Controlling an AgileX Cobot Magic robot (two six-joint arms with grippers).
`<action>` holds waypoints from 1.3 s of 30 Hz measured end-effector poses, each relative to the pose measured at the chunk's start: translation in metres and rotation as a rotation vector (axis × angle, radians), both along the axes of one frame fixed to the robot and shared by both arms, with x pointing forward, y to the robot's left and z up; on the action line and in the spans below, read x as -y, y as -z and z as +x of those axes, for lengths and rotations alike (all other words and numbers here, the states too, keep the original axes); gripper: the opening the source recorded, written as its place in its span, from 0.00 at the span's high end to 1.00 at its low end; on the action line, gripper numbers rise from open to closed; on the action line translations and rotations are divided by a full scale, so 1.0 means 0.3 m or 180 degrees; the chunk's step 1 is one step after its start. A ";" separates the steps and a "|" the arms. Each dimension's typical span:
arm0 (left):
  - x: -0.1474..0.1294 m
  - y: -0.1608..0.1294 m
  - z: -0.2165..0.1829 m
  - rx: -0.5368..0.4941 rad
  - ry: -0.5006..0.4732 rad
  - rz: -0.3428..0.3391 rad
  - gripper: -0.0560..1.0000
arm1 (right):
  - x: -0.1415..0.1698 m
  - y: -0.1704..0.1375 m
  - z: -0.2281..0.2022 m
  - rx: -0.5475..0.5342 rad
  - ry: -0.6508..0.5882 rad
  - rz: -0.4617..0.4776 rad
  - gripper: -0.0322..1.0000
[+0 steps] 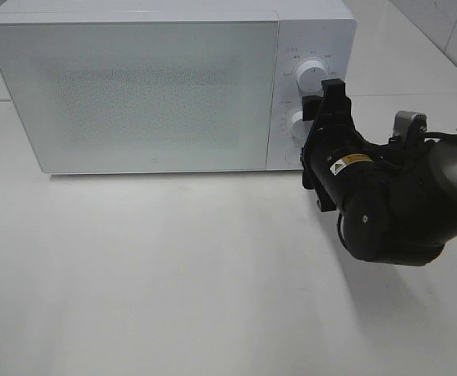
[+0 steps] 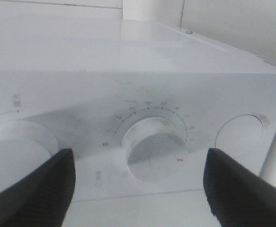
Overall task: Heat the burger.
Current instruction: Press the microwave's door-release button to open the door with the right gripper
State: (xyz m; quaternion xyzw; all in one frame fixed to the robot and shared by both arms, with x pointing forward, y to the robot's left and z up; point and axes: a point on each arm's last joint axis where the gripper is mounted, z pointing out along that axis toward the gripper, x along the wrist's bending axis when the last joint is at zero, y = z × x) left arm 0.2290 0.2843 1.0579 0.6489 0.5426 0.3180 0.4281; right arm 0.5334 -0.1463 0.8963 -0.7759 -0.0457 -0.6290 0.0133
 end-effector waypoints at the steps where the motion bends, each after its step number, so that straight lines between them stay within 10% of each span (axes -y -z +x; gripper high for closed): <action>1: 0.000 0.000 0.000 0.0000 0.0000 0.0000 0.01 | 0.001 -0.005 -0.018 -0.0096 -0.0134 -0.0161 0.26; 20: 0.000 0.000 0.000 0.0000 0.0000 0.0000 0.01 | 0.016 -0.077 -0.166 -0.0932 -0.2106 -0.2714 0.26; 39: 0.000 0.000 0.000 0.0000 0.0000 0.0000 0.01 | 0.071 -0.315 -0.214 -0.0759 -0.3308 -0.3746 0.26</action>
